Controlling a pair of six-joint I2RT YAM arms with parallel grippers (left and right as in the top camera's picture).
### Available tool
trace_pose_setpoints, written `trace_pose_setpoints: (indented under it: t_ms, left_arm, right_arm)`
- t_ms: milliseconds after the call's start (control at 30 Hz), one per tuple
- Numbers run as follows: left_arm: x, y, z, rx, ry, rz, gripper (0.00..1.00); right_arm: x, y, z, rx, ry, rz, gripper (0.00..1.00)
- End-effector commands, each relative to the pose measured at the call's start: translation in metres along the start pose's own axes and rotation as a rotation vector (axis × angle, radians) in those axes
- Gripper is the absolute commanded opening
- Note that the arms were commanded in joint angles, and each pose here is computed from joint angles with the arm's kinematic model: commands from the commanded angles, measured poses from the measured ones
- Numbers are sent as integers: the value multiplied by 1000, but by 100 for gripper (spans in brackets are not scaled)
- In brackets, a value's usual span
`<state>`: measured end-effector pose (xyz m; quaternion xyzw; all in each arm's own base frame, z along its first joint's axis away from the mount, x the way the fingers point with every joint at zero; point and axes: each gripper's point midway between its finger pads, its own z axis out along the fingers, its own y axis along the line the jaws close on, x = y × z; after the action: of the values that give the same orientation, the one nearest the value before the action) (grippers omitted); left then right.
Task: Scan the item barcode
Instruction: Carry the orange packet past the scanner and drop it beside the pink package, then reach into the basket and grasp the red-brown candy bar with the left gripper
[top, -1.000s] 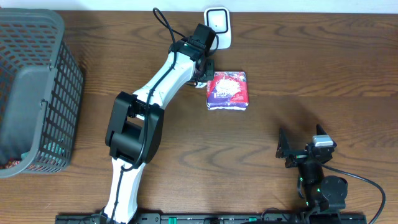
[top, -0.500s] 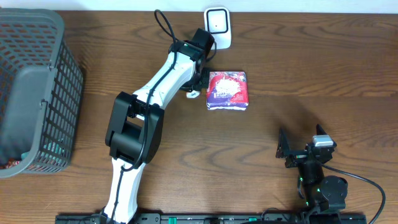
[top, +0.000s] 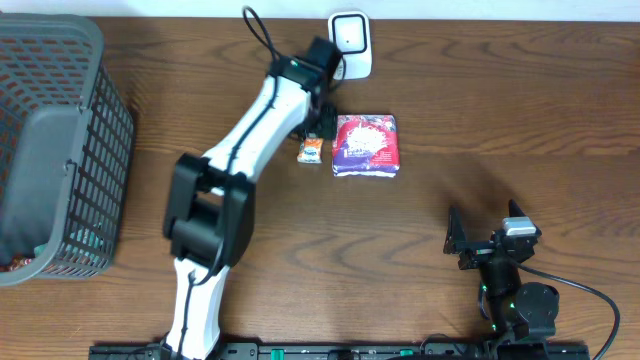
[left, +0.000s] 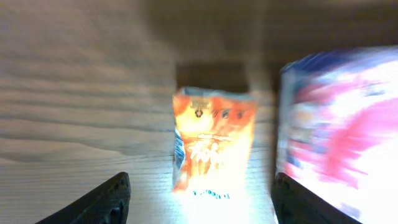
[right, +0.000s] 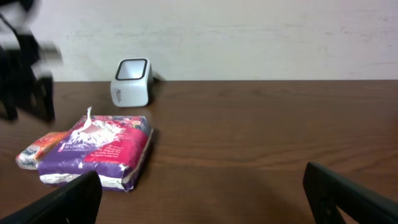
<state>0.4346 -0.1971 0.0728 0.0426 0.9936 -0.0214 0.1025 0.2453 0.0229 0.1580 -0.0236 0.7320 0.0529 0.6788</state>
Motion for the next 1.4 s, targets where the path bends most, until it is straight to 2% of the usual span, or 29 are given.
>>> trace_pose_setpoints:
  t_ms: [0, 100, 167, 233, 400, 533, 733, 1000, 1133, 1367]
  left_arm:
    - [-51, 21, -125, 38, -316, -7, 79]
    - [-69, 66, -187, -45, -499, -96, 79]
    - [-75, 105, -226, -118, -610, -174, 85]
    - [-76, 139, -258, -166, -692, -247, 86]
    - [-53, 234, -309, -270, -784, -436, 86]
    - [-27, 307, -318, -356, -776, -622, 87]
    - [34, 398, -296, -438, -672, -1001, 91]
    - [127, 462, -230, -506, -445, -1478, 91]
    - [157, 479, -198, -534, -365, -1596, 91]
    - [183, 494, -136, -589, -259, -1624, 91]
  right_arm:
    - [0, 0, 0, -1, -1, 10, 99]
    - [0, 0, 0, -1, -1, 10, 99]
    - [0, 0, 0, -1, -1, 10, 99]
    - [0, 0, 0, -1, -1, 10, 99]
    - [0, 0, 0, -1, -1, 10, 99]
    - [0, 0, 0, -1, -1, 10, 99]
    - [0, 0, 0, -1, -1, 10, 99]
    - [0, 0, 0, -1, -1, 10, 99]
    - [0, 0, 0, -1, -1, 10, 99]
    - [0, 0, 0, -1, -1, 10, 99]
